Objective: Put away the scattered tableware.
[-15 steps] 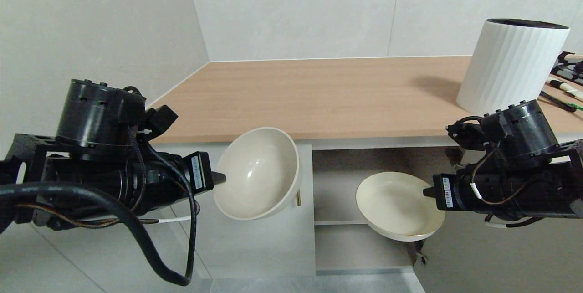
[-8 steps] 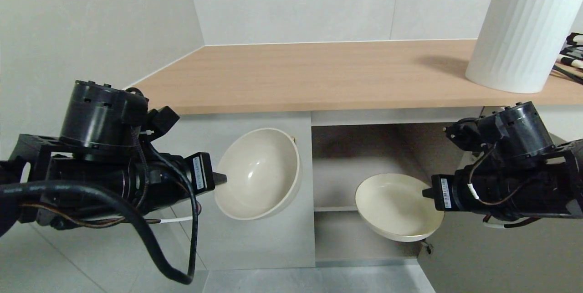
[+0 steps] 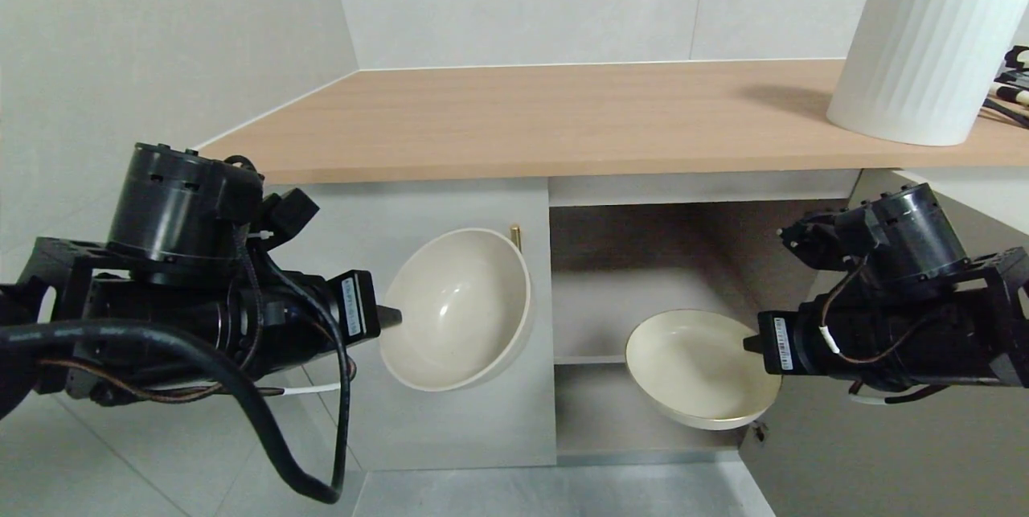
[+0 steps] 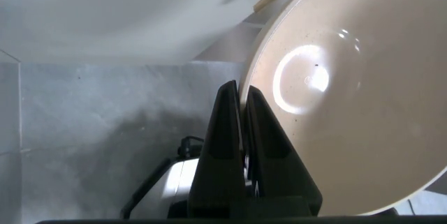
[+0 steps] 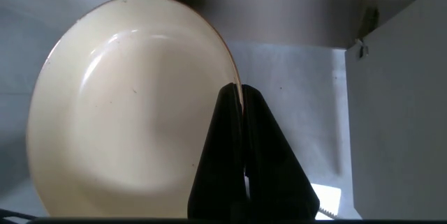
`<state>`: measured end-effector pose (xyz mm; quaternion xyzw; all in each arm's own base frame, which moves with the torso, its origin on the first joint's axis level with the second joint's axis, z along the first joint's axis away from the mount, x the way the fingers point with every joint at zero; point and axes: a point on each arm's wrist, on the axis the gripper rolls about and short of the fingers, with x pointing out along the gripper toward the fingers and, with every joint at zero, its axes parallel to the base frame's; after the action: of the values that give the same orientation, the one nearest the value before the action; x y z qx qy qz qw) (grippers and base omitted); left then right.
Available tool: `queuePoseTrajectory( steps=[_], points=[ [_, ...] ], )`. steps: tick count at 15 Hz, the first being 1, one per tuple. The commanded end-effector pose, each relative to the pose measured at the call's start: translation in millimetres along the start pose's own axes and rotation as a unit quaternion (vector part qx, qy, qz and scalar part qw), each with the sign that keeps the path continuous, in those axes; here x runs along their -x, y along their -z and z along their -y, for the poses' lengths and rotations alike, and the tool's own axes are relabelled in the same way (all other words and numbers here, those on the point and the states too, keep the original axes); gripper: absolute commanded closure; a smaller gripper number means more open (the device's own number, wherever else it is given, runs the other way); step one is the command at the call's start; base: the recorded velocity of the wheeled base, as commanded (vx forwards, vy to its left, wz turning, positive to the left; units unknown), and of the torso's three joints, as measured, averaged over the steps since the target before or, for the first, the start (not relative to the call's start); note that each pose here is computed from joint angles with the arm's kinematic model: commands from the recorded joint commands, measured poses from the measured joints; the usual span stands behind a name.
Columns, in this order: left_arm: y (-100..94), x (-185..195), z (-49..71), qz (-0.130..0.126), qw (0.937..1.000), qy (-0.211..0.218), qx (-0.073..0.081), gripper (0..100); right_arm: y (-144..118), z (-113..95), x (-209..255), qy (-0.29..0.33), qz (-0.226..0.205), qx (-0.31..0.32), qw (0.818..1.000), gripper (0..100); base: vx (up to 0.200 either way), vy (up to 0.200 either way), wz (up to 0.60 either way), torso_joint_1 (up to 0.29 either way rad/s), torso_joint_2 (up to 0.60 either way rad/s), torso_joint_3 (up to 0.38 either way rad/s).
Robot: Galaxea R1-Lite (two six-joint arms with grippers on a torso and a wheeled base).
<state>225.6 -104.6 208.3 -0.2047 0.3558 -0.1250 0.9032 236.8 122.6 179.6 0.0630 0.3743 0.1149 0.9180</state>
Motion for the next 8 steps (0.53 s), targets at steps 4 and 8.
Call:
queuePoseTrajectory(
  steps=[4,8],
  points=[
    [10.2,-20,-1.9,-0.04,0.999,-0.012,-0.016,100,8,-2,-49,0.021,-0.027,0.001,0.999,100,0.0,0.0,0.0,0.0,0.0,0.0],
    [19.7,-33,0.5,-0.068,0.9972,-0.019,-0.024,100,14,1,-105,0.034,-0.016,-0.034,0.999,100,0.0,0.0,0.0,0.0,0.0,0.0]
  ],
)
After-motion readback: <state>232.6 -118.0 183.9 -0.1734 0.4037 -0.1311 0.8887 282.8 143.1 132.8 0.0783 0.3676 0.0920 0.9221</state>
